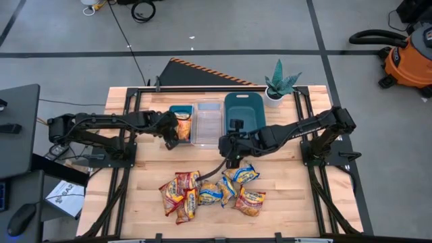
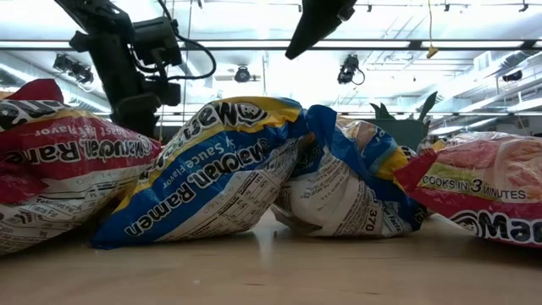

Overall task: Sort Maruchan noodles
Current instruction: Put the orange noodle pack into the blue bin

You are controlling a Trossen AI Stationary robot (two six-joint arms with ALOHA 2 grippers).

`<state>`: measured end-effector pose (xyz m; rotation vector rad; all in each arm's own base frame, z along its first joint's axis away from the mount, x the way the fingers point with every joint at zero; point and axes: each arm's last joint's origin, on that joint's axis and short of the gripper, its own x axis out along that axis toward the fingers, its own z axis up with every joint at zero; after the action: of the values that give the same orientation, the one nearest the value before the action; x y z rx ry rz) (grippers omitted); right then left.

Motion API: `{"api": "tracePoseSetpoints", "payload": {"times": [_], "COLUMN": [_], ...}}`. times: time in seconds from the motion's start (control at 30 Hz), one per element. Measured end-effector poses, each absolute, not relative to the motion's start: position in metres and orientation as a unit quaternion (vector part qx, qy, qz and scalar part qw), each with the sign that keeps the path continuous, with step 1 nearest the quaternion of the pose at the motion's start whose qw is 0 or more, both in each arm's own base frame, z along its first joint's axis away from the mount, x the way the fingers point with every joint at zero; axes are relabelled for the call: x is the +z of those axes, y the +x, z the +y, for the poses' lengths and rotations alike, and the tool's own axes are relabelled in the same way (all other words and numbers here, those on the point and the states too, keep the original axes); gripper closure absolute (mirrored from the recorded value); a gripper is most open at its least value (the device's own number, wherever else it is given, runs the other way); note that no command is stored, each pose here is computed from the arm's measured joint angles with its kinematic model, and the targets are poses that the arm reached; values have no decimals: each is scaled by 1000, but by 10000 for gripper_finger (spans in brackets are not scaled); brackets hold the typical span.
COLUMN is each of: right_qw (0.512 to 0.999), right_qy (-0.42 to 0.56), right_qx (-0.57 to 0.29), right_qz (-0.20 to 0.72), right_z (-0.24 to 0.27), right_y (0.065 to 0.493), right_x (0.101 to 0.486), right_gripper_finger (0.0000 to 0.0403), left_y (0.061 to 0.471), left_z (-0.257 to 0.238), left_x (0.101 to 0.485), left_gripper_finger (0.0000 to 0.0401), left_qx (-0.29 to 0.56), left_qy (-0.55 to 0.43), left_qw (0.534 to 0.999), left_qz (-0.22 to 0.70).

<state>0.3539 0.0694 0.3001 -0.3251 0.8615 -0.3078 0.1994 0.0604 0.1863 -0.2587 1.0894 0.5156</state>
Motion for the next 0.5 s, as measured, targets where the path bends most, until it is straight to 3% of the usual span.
{"api": "tracePoseSetpoints", "payload": {"times": [0.23,0.5], "right_qw": [890,906], "right_qy": [-136,-51], "right_qx": [-146,-44], "right_qz": [411,417], "right_z": [76,87], "right_y": [353,355], "right_x": [300,296], "right_gripper_finger": [259,259], "left_y": [204,204], "left_z": [61,52], "left_x": [204,219], "left_gripper_finger": [294,294], "left_qx": [230,201], "left_qy": [-110,-81], "left_qw": [821,813], "left_qz": [511,541]}}
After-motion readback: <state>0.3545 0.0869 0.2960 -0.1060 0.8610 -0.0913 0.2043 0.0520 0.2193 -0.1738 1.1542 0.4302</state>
